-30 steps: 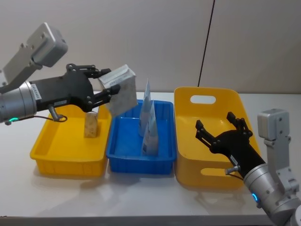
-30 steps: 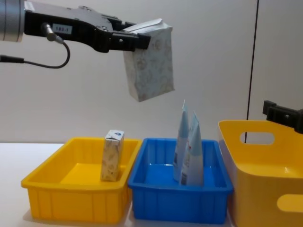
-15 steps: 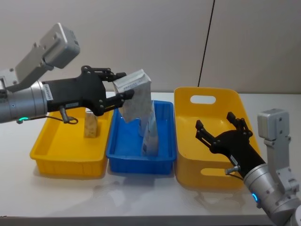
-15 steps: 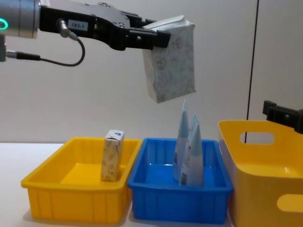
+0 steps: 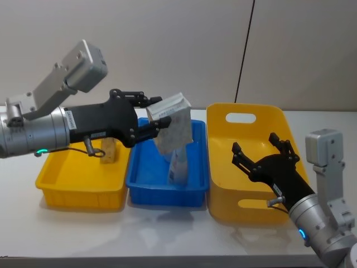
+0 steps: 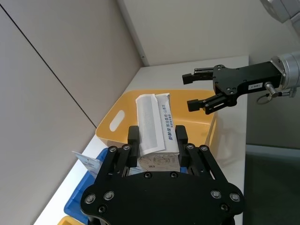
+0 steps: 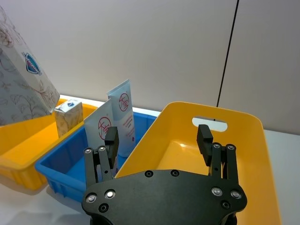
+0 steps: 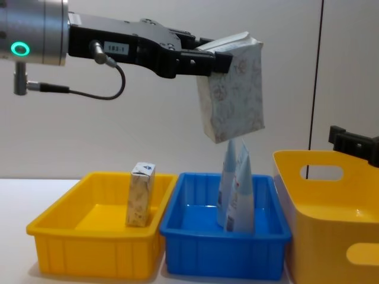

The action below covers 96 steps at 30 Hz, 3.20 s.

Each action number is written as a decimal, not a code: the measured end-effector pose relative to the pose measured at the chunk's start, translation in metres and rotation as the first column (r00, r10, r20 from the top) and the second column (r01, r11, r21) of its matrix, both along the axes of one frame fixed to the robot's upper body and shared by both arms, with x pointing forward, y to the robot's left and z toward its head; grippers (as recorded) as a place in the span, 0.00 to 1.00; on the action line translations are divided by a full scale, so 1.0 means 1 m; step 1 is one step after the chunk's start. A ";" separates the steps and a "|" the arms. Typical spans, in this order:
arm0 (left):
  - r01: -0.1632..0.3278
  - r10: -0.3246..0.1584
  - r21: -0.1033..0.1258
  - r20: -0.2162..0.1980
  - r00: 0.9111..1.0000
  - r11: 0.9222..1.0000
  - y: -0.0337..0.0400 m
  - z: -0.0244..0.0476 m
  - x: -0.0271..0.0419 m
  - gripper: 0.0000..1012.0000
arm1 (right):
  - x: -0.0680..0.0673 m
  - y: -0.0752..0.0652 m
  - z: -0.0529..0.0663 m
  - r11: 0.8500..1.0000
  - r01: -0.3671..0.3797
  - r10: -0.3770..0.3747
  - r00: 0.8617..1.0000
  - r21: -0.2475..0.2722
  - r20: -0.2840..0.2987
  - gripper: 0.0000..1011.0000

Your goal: Bimanual collaborative sorting of washing and personal care products

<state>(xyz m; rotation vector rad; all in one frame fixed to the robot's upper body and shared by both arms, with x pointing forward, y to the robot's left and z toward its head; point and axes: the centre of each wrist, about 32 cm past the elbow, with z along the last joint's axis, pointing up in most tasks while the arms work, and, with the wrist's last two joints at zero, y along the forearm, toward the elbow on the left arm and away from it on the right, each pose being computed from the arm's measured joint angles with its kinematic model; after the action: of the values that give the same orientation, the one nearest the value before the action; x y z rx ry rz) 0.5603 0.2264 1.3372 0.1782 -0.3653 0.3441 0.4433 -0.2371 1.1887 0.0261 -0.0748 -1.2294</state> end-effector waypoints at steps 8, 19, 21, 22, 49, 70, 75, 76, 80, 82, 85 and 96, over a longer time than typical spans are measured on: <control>0.012 -0.012 -0.009 -0.014 1.000 1.000 -0.0041 -0.0057 -0.0014 0.42 | 0.000 0.000 0.000 1.000 0.000 0.000 1.000 0.000 0.000 0.99; 0.060 -0.060 -0.006 -0.039 0.997 0.998 -0.0114 -0.0138 -0.0024 0.42 | 0.000 0.000 0.000 1.000 0.000 0.000 1.000 0.000 0.000 0.99; 0.070 -0.070 -0.004 -0.042 0.997 0.998 -0.0127 -0.0146 -0.0023 0.42 | 0.000 0.000 0.000 1.000 0.000 0.000 1.000 0.000 0.000 0.99; 0.072 -0.072 -0.004 -0.043 0.996 0.997 -0.0131 -0.0149 -0.0023 0.42 | 0.000 0.000 0.000 1.000 0.000 0.000 1.000 0.000 0.000 0.99; 0.126 -0.126 -0.008 -0.056 0.990 0.992 -0.0194 -0.0195 -0.0012 0.42 | 0.000 0.000 0.000 1.000 0.000 0.000 1.000 0.000 0.000 0.99; 0.131 -0.132 -0.009 -0.058 0.990 0.991 -0.0201 -0.0199 -0.0010 0.42 | 0.003 -0.009 0.003 0.997 -0.074 0.074 0.997 -0.015 0.016 0.99; 0.132 -0.132 -0.009 -0.058 0.990 0.991 -0.0202 -0.0199 -0.0011 0.42 | 0.006 -0.017 0.006 0.992 -0.126 0.127 0.992 -0.027 0.026 0.99; 0.132 -0.132 -0.009 -0.058 0.990 0.991 -0.0202 -0.0199 -0.0010 0.42 | 0.007 -0.020 0.006 0.989 -0.144 0.145 0.989 -0.034 0.028 0.99; 0.132 -0.132 -0.009 -0.058 0.990 0.991 -0.0202 -0.0199 -0.0010 0.42 | 0.010 -0.028 0.009 0.980 -0.194 0.195 0.980 -0.050 0.034 0.99; 0.132 -0.132 -0.009 -0.058 0.990 0.991 -0.0202 -0.0199 -0.0010 0.42 | 0.012 -0.033 0.011 0.972 -0.227 0.230 0.973 -0.060 0.036 0.99; 0.132 -0.132 -0.009 -0.058 0.990 0.991 -0.0201 -0.0199 -0.0011 0.42 | 0.015 -0.039 0.013 0.962 -0.261 0.265 0.964 -0.072 0.037 0.99; 0.132 -0.132 -0.008 -0.058 0.990 0.991 -0.0201 -0.0199 -0.0011 0.42 | 0.029 -0.074 0.028 0.892 -0.425 0.433 0.901 -0.156 0.017 0.99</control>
<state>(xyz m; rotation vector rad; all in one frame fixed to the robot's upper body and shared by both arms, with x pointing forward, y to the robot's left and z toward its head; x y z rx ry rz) 0.5593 0.2063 1.3173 0.1583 -0.3170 0.2090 0.4727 -0.3110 1.2163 -0.0536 -0.1958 -0.7760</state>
